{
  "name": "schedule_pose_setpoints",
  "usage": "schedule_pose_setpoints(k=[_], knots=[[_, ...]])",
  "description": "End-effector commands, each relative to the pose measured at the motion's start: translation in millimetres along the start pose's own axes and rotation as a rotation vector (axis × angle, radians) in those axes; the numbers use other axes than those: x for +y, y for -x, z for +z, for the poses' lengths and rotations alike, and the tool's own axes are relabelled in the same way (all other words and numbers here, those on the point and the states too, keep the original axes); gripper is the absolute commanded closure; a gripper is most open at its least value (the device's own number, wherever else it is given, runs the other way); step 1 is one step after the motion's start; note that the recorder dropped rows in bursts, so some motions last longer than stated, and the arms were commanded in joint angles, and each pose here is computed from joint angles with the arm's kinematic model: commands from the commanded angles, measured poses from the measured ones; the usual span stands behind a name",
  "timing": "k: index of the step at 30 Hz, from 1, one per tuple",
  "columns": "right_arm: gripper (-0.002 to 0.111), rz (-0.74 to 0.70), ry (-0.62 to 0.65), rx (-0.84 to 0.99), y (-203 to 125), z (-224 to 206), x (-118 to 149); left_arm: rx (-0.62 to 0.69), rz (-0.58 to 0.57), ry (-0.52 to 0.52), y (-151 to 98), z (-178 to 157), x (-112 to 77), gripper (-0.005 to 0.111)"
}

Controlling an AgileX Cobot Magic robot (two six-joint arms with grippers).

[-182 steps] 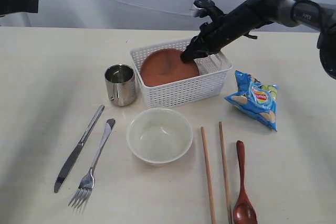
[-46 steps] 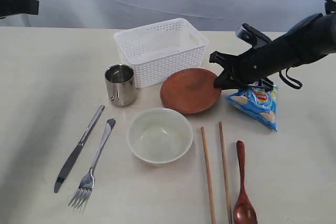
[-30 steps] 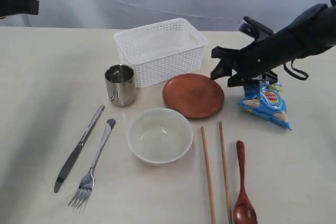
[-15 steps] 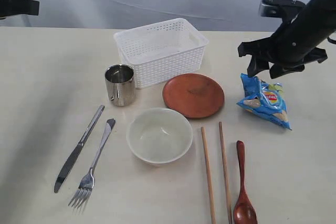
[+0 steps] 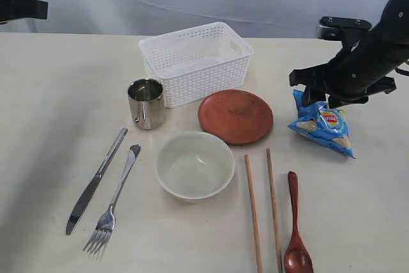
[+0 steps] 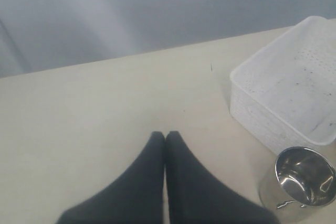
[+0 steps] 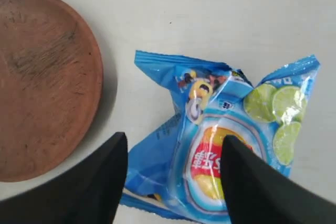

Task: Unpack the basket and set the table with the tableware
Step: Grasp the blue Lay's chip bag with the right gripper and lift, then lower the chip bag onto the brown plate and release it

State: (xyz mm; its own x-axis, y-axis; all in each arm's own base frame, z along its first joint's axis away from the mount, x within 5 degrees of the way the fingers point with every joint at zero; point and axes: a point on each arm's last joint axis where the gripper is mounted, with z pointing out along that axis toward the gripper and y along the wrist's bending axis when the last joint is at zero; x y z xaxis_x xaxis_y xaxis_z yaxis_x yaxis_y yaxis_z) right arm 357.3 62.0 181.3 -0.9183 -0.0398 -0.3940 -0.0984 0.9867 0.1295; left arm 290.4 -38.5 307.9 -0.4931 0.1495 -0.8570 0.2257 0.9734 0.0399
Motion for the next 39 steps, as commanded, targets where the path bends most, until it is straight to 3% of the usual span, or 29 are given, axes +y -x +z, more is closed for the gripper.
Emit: schedule_pose_setpoints(k=[1,4,8,9,20,26,32,39], knots=[[0.058,0.013,-0.012,0.007,-1.9,14.6,-2.6,0.005,-0.021,-0.002,-2.3,1.2,0.4,0.106],[0.071,0.013,-0.013,0.008,-2.1,16.0,-2.8,0.005,-0.021,-0.002,-2.3,1.2,0.4,0.106],[0.107,0.013,-0.011,0.004,-1.6,13.1,-2.4,0.005,-0.021,-0.002,-2.3,1.2,0.4,0.106],[0.108,0.018,-0.011,-0.002,-0.9,10.8,-2.1,0.005,-0.021,-0.002,-2.3,1.2,0.4,0.106],[0.109,0.001,0.026,-0.122,18.2,-49.0,11.1,0.005,-0.021,-0.002,-2.3,1.2,0.4,0.106],[0.109,-0.114,0.100,-0.187,26.9,-74.2,59.1,0.005,-0.021,-0.002,-2.3,1.2,0.4,0.106],[0.109,-0.227,0.157,-0.218,23.6,-60.6,105.9,0.005,-0.021,-0.002,-2.3,1.2,0.4,0.106],[0.109,-0.222,0.138,-0.138,19.6,-18.9,106.2,0.009,-0.021,-0.003,-2.7,1.2,0.3,0.106]])
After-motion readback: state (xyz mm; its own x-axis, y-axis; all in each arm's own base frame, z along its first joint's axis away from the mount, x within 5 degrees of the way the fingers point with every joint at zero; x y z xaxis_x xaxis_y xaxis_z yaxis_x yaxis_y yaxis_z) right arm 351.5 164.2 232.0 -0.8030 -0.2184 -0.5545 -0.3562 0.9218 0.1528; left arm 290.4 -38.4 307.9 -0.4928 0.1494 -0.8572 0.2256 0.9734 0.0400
